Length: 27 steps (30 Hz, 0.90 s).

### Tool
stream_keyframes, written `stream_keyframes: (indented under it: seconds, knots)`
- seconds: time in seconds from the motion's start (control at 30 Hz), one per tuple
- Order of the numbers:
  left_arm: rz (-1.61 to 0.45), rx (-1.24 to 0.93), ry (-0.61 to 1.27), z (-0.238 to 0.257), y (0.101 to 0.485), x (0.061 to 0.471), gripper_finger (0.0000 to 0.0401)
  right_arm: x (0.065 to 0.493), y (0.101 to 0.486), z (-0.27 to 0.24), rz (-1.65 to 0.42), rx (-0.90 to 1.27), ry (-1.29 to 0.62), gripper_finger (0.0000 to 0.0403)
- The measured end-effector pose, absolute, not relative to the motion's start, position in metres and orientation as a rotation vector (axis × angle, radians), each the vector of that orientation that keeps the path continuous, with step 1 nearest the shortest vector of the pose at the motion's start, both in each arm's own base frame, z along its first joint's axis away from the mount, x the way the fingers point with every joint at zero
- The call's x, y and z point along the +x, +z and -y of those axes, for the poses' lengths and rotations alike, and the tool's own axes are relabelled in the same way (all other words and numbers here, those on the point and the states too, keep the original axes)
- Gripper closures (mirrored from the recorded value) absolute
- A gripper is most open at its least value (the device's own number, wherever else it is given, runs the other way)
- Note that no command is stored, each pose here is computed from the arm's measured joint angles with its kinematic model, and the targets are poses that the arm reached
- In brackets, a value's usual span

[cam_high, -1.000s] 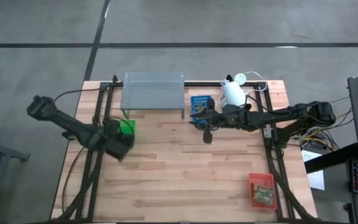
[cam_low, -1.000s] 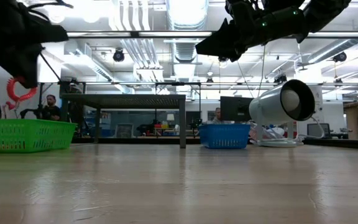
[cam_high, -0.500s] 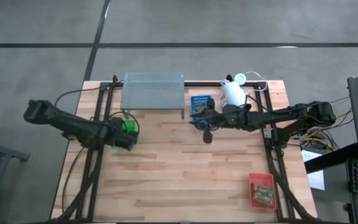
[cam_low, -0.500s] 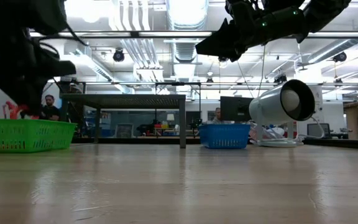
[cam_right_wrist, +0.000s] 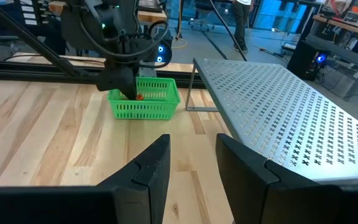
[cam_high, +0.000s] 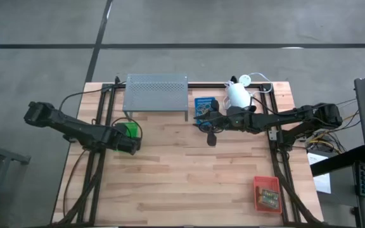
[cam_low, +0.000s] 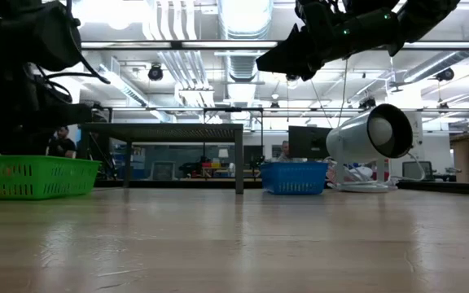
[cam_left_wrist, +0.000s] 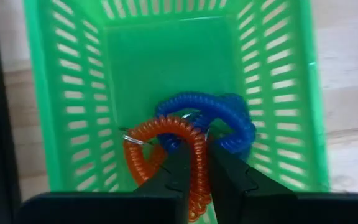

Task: Pick & Place Office Desk Supplies
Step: Put the orange rubber band into the green bin

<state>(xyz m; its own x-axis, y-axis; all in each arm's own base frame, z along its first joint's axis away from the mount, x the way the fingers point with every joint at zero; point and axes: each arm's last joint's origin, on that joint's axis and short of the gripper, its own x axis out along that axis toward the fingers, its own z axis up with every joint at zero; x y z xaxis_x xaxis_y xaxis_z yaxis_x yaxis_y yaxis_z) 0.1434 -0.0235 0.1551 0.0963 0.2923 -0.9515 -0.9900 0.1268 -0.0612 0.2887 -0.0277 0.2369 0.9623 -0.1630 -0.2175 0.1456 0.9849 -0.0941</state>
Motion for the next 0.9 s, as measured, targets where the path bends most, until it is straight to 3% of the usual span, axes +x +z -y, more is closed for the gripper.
stream_keyframes:
  seconds: [0.43, 0.9]
  knots:
    - [-1.010, -0.922, 1.186, 0.0235, 0.1552, 0.1424, 0.0307, 0.2886, 0.2368, 0.0277, -0.227, -0.078, -0.156, 0.0275]
    - [-1.006, -0.929, 1.180, 0.0238, 0.1577, 0.1438, 0.0304, 0.2887, 0.2369, 0.0276, -0.227, -0.078, -0.156, 0.0275]
